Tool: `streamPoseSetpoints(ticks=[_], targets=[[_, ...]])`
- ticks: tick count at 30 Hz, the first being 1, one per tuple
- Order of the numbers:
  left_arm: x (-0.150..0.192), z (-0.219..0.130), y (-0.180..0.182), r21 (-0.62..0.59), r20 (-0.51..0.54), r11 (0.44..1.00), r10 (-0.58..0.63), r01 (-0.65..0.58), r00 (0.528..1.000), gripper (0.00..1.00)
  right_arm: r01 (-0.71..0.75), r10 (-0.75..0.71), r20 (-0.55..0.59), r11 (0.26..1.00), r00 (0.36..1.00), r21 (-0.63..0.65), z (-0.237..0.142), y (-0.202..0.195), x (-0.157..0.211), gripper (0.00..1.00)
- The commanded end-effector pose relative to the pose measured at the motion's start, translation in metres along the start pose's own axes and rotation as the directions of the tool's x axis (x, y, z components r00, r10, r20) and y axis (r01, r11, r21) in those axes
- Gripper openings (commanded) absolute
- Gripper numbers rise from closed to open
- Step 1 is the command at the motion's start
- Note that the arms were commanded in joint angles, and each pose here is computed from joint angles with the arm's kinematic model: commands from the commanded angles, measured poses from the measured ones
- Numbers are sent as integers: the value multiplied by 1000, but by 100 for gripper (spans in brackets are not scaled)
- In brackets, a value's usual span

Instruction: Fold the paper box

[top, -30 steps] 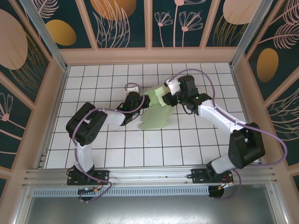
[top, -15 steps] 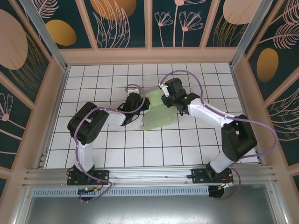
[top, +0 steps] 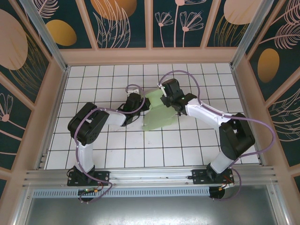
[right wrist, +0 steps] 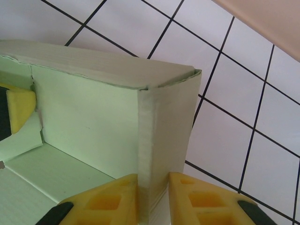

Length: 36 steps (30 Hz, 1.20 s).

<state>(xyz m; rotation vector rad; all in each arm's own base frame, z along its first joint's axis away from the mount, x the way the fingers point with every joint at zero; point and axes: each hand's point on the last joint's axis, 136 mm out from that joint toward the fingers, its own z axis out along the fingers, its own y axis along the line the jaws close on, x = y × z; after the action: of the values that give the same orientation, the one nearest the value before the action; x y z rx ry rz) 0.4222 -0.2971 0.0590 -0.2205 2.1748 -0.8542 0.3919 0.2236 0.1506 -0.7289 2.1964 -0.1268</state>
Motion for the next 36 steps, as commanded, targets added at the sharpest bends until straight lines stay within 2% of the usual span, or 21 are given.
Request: streamPoseSetpoints(ticks=[1, 5, 13, 16, 18, 23, 24, 26, 28, 33, 36], targets=[[-9, 1, -31, 111, 15, 994, -2, 0, 1000, 0, 0, 0, -1, 1000, 1000, 27, 9, 5, -5, 23], [-11, 0, -32, 112, 19, 994, 0, -2, 1000, 0, 24, -21, -28, 996, 999, 84, 16, 6, -2, 22], [-10, 1, -31, 111, 15, 994, -3, 2, 1000, 0, 90, -64, -99, 953, 993, 289, 26, -4, 7, 14], [-18, 2, -41, 132, 31, 991, -3, -1, 1000, 0, 130, -96, -116, 930, 989, 344, 27, -4, 10, 9], [-18, 3, -41, 132, 30, 991, -3, -1, 1000, 0, 147, -112, -114, 919, 987, 366, 27, -3, 9, 0], [-19, 2, -41, 131, 32, 991, -4, -1, 999, 0, 166, -134, -111, 911, 985, 378, 28, 0, 8, 0], [-19, 2, -42, 132, 33, 991, -2, -3, 999, 0, 166, -134, -111, 913, 985, 374, 29, 2, 8, 4], [-19, 1, -42, 132, 34, 991, -2, -2, 999, 0, 163, -131, -110, 917, 985, 363, 31, 4, 9, 21], [-20, 1, -42, 131, 35, 991, 0, -4, 999, 0, 152, -122, -104, 923, 987, 354, 33, 6, 9, 25], [-20, 1, -42, 131, 34, 991, 1, -6, 999, 0, 148, -120, -101, 925, 988, 349, 35, 7, 9, 24], [-21, 1, -42, 130, 36, 991, -1, -4, 999, 0, 165, -132, -115, 919, 985, 358, 36, 6, 12, 14]])
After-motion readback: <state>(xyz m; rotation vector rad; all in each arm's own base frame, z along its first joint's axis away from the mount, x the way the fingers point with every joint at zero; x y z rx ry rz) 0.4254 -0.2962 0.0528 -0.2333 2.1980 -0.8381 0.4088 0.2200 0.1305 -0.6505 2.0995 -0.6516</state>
